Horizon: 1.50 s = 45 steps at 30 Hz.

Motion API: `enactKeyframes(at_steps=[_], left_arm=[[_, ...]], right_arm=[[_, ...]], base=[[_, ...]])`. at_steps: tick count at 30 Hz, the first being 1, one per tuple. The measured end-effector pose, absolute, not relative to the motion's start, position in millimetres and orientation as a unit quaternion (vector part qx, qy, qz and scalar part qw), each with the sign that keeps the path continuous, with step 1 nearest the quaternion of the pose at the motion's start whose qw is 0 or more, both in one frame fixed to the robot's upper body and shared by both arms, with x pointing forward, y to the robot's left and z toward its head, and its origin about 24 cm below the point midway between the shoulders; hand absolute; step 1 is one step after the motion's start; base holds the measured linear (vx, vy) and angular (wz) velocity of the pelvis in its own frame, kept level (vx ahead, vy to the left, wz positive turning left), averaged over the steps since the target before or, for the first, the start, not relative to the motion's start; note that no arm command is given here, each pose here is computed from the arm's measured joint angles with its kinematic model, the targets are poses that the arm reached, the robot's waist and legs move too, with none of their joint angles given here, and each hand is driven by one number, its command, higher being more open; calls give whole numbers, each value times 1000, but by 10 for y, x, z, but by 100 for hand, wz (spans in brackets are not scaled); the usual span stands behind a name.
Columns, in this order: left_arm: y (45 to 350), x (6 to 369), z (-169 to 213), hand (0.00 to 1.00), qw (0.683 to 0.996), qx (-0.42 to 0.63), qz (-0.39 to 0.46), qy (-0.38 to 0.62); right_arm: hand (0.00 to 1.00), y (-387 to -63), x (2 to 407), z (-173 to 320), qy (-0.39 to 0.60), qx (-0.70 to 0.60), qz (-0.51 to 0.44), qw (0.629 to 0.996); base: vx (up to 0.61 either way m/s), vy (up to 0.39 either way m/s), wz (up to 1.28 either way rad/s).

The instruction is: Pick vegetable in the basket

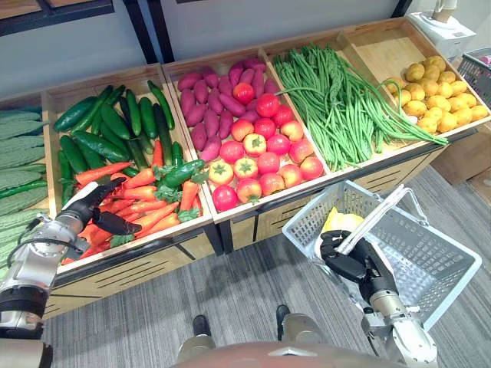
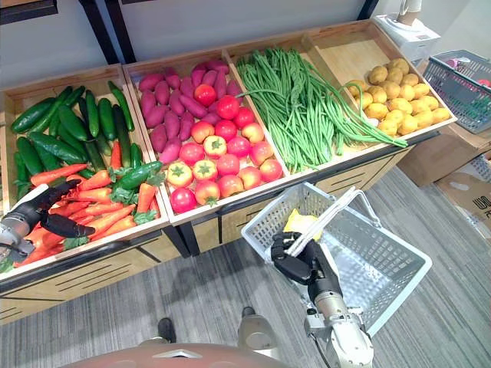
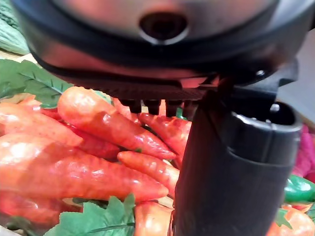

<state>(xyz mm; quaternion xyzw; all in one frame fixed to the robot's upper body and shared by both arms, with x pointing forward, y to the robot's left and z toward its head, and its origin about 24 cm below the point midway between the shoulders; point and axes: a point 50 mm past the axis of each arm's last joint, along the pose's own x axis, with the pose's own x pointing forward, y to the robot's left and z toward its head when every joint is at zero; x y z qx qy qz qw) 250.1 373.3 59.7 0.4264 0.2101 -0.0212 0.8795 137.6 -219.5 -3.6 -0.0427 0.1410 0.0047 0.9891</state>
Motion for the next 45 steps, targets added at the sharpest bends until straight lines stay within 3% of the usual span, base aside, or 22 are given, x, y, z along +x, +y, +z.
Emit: enactKeyframes(at_steps=[10,14,19,20,32,45], left_arm=[[3810,2417,493,100,831,491,-52,256],[3855,2389,498,100,784,556,-65,268],[4001,2310,523,100,758,582,-47,291],[4010,2304,510,0,755,584,-46,295],[4250,2430,917,0,753,603,81,251],[4151,2436,721,0,752,595,36,283]], right_arm=[[0,-2160,1368,-43,141,-29,25,989],[0,-2092,1382,-52,141,-24,46,989],[0,-2024,1391,-61,144,-24,75,986],[0,-2030,1394,-58,146,-28,82,985],[0,-2065,1436,-21,144,-42,106,983],[0,-1968,1446,-31,136,-19,100,986]], base=[[-13,-8,-10],[-25,-1,-27],[-34,-14,-35],[-40,-6,-22],[-24,-4,-4],[20,6,9]])
